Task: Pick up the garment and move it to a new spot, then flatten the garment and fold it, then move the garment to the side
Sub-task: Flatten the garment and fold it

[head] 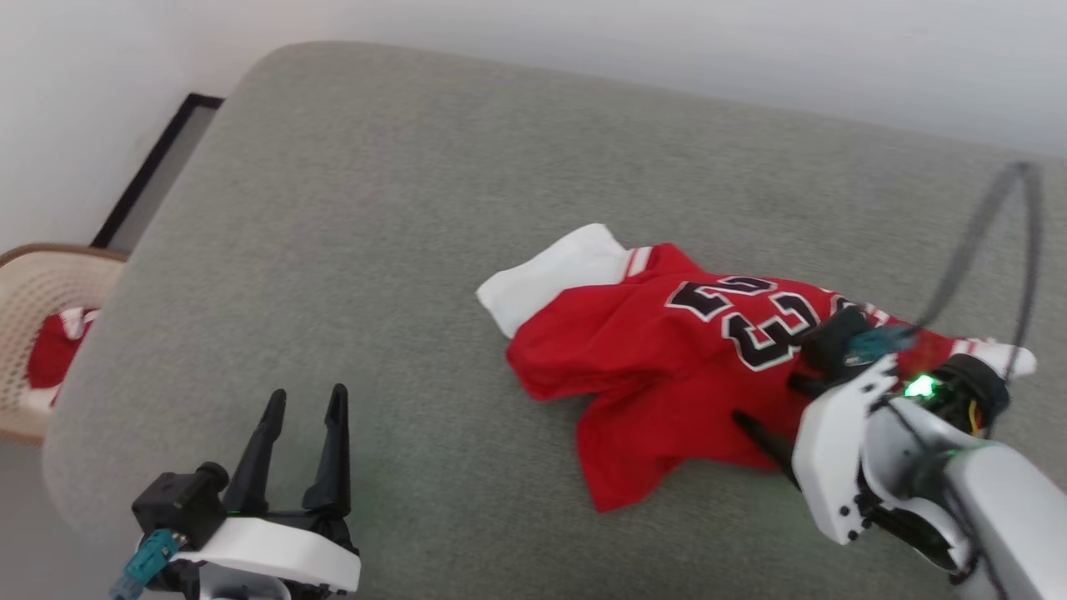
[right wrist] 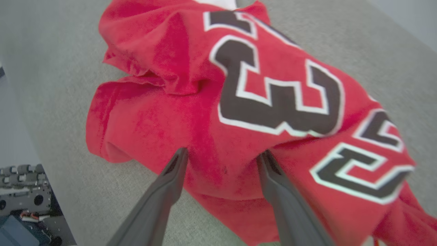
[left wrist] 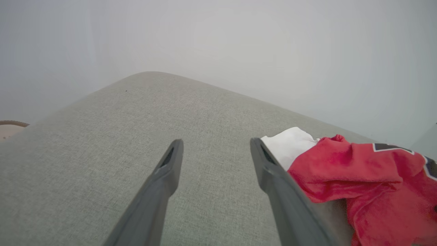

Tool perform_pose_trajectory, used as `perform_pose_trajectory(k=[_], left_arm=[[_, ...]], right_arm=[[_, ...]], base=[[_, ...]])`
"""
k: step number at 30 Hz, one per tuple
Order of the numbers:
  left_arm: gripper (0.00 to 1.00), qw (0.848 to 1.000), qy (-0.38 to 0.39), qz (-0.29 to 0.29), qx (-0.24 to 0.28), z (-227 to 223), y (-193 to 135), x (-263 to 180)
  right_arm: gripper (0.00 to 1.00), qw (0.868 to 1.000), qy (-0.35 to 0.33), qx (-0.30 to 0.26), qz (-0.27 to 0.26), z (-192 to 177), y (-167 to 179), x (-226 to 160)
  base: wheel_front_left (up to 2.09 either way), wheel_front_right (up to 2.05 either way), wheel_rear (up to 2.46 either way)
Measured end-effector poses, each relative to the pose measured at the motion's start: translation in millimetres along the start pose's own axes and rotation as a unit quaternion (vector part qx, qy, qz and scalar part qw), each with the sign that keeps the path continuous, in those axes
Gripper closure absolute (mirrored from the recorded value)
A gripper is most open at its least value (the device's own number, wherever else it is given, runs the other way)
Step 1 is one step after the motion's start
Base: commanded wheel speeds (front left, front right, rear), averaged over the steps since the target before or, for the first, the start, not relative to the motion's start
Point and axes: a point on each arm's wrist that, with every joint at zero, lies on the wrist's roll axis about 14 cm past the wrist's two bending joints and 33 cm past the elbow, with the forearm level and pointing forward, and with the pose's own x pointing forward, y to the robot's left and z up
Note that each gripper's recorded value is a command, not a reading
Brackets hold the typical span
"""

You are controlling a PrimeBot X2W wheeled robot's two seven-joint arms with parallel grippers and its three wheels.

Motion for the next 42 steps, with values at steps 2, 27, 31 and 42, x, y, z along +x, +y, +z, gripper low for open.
perform_pose_trajectory(k=[2,27,31,42], left_arm=[[0.00,1.000,0.001,0.006,-0.001,0,3,-4],[0.00,0.999,-0.006,0.036,-0.009,4,19,-13],[0.00,1.000,-0.006,0.026,-0.010,3,14,-8],[0.00,1.000,0.002,0.012,-0.009,-2,7,1]], right_arm=[[0.00,0.999,0.032,-0.033,0.006,-5,6,12],[1.00,0.982,0.116,-0.103,0.110,-22,55,25],[1.00,0.976,0.144,-0.089,0.136,-46,69,4],[0.49,0.971,0.180,-0.038,0.152,-89,83,-12]], base=[[0.00,0.00,0.00],[0.00,0.00,0.00],[0.00,0.00,0.00],[0.00,0.00,0.00]])
